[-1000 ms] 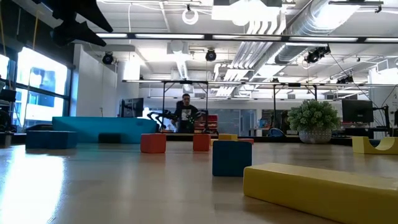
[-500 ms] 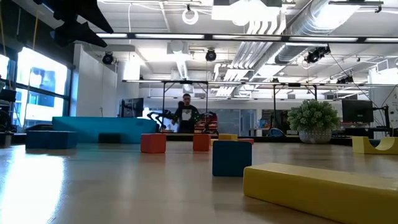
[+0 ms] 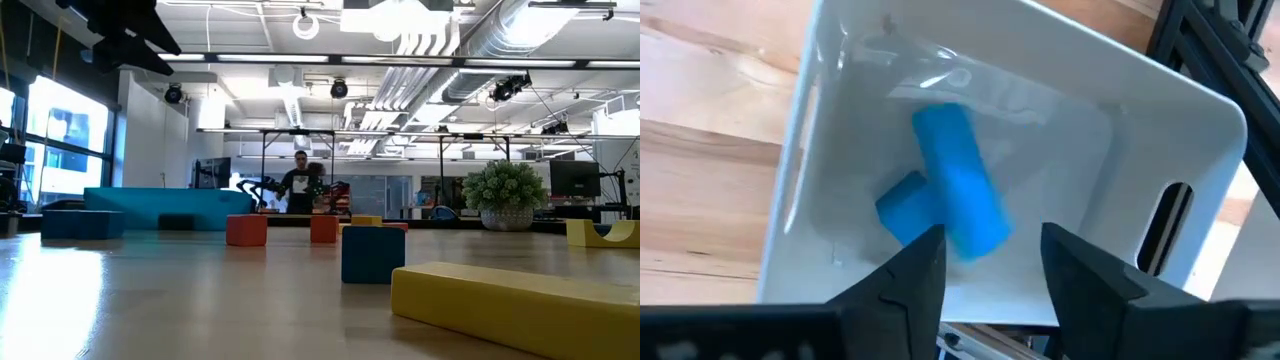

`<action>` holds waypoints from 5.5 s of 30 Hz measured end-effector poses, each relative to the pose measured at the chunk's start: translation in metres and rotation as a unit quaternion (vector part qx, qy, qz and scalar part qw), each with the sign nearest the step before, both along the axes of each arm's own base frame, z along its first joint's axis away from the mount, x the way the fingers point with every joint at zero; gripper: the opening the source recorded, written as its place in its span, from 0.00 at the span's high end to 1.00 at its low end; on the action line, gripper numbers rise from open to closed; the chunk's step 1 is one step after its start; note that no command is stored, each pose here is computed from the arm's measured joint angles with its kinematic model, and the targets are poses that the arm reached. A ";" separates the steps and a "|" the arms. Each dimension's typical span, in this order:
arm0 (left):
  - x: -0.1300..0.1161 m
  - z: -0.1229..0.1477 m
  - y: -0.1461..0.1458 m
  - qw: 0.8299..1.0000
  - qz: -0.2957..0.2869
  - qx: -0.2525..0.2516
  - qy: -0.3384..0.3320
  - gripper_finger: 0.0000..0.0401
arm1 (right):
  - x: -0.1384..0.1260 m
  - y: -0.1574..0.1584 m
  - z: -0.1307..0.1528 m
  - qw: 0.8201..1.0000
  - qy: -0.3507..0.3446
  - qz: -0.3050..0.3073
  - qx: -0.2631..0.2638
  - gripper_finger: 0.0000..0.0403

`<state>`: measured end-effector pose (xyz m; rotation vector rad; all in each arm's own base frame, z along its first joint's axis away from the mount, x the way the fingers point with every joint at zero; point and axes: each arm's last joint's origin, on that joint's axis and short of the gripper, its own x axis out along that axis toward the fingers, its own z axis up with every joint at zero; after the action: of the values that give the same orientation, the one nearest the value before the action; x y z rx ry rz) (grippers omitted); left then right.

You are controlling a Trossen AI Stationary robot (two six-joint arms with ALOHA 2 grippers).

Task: Sort & place blocks by color
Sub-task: Put the top right blue block into the white bin

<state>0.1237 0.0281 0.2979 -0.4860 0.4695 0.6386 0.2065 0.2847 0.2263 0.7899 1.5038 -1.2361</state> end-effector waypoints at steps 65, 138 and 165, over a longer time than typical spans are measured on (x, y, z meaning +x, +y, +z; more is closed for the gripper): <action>0.039 -0.013 0.123 0.988 0.008 0.045 0.150 0.51 | 0.088 -0.370 0.103 0.944 -0.102 0.288 -0.125 0.57; 0.047 -0.056 0.071 0.885 0.079 -0.353 0.293 0.51 | 0.099 -0.458 0.121 0.856 -0.391 0.318 -0.112 0.57; 0.069 -0.056 0.020 0.850 0.279 -0.370 0.249 0.51 | 0.110 -0.431 0.118 0.834 -0.367 0.401 -0.091 0.57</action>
<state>0.1923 0.0480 0.2415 -1.2319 1.1072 1.1594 0.3160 -0.1467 0.3446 0.3440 0.8761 -0.3413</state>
